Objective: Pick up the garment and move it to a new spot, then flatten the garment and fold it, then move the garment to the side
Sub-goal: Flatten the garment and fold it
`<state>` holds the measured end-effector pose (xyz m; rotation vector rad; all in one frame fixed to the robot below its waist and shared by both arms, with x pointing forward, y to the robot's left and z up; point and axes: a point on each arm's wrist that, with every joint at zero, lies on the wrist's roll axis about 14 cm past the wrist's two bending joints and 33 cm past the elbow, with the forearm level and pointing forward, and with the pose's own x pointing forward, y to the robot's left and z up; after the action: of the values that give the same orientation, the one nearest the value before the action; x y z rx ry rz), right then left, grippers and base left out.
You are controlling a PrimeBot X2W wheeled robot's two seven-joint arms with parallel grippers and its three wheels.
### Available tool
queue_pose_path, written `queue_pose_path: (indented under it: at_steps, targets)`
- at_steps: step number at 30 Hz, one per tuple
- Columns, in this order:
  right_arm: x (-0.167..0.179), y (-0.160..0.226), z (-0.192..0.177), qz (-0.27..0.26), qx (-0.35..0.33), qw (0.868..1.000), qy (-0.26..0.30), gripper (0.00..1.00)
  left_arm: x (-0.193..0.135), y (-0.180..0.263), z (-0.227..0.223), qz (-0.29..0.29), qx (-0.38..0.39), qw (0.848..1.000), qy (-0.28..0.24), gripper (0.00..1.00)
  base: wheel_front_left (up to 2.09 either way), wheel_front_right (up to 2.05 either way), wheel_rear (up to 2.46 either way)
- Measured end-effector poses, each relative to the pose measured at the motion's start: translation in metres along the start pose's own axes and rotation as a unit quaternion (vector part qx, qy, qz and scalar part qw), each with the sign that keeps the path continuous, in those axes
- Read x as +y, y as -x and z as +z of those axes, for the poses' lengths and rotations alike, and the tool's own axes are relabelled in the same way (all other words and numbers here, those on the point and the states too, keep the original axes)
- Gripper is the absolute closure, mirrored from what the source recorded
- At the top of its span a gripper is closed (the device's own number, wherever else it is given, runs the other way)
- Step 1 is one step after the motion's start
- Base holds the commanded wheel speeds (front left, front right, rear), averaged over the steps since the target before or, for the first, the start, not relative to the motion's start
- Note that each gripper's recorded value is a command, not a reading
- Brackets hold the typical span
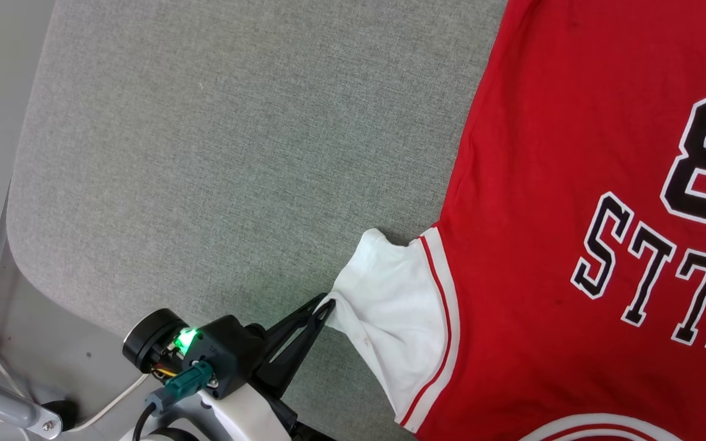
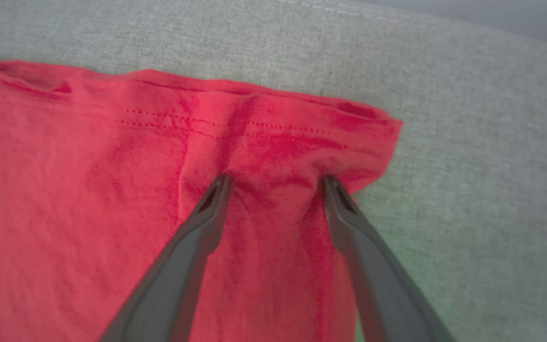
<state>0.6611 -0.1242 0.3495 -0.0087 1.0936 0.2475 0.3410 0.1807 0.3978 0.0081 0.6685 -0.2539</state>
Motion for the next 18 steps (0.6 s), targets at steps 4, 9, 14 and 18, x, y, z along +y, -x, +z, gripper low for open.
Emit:
queue_pose_path:
  at_steps: [4,9,14,18]
  targets:
    - [0.004,-0.003,-0.003,0.005,0.003,1.000,0.011,1.00,0.002,0.000,0.001,0.002,-0.004,1.000,-0.001,1.00,0.00,0.00,0.00]
    - [0.001,-0.002,-0.006,-0.001,-0.001,1.000,0.024,1.00,0.002,0.000,0.005,0.002,-0.013,1.000,-0.003,1.00,0.00,0.00,0.00]
    - [-0.010,0.008,-0.015,-0.012,-0.001,1.000,0.025,1.00,0.003,0.001,0.015,0.004,-0.032,0.999,-0.009,1.00,0.00,0.00,0.00]
    - [-0.023,0.022,-0.029,-0.026,0.003,0.999,0.024,1.00,0.003,0.004,0.025,0.004,-0.052,0.999,-0.016,1.00,0.00,0.00,0.00]
